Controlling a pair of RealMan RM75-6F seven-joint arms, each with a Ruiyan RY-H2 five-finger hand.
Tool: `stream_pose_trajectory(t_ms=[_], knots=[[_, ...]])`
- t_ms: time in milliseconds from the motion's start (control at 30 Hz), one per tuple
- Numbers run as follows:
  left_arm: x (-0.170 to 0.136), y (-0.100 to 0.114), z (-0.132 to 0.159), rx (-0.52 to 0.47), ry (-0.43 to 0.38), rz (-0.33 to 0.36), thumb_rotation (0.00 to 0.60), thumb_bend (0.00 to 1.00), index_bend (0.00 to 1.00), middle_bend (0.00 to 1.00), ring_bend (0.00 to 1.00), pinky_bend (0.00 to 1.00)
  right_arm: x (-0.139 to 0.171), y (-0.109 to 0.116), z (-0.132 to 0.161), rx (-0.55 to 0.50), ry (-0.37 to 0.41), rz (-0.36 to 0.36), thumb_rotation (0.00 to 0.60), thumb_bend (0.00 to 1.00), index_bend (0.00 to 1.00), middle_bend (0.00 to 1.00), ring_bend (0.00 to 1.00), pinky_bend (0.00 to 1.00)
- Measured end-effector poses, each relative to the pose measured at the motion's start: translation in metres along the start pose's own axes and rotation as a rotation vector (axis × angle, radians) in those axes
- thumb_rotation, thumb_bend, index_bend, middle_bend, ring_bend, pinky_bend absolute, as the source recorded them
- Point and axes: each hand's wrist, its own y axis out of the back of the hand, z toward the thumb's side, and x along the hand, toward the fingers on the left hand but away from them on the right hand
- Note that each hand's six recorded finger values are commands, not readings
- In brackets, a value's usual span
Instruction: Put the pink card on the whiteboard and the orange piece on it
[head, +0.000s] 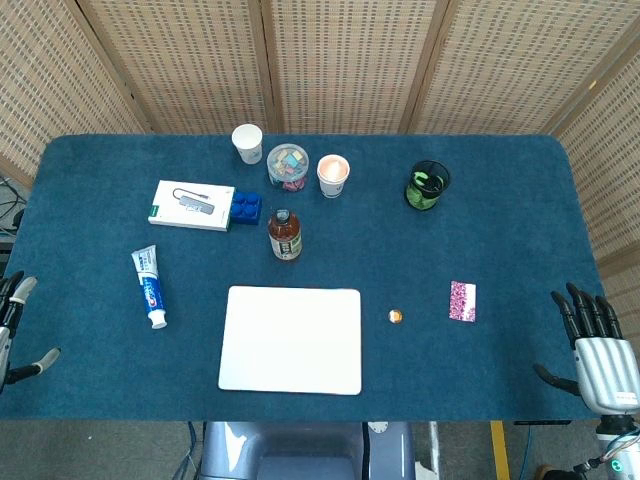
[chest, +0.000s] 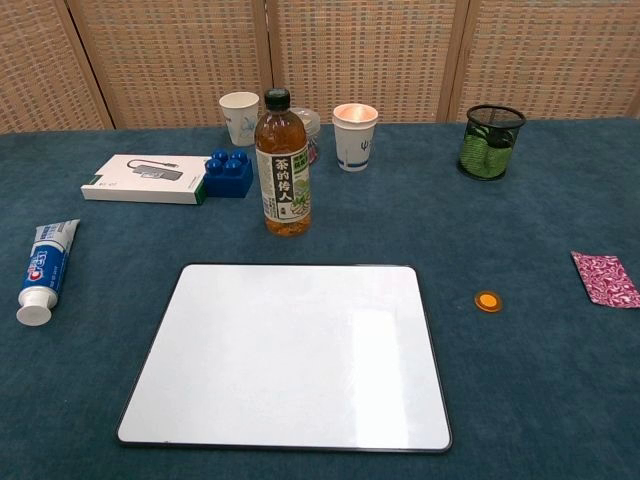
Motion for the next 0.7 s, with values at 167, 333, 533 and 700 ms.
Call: stream_pose_trajectory(t_ms=[167, 333, 533, 700], knots=[[0.001, -0.001, 0.0, 0.005, 0.002, -0.001, 0.6, 0.0, 0.0, 0.0, 0.0, 0.0, 0.0, -0.002, -0.001, 0.015, -0.004, 0.008, 0.6, 0.0, 0.0, 0.0, 0.0, 0.0], [0.0, -0.003, 0.002, 0.012, 0.001, -0.004, 0.6, 0.0, 0.0, 0.0, 0.0, 0.0, -0.001, -0.008, -0.001, 0.024, -0.006, 0.035, 0.6, 0.0, 0.0, 0.0, 0.0, 0.0], [0.004, -0.004, 0.002, 0.017, 0.003, 0.002, 0.6, 0.0, 0.0, 0.0, 0.0, 0.0, -0.018, -0.026, 0.009, 0.028, 0.04, 0.123, 0.6, 0.0, 0.0, 0.0, 0.0, 0.0], [0.009, -0.004, -0.001, 0.021, 0.027, 0.006, 0.6, 0.0, 0.0, 0.0, 0.0, 0.0, -0.054, -0.049, 0.024, 0.067, 0.098, 0.231, 0.6, 0.0, 0.02, 0.0, 0.0, 0.0]])
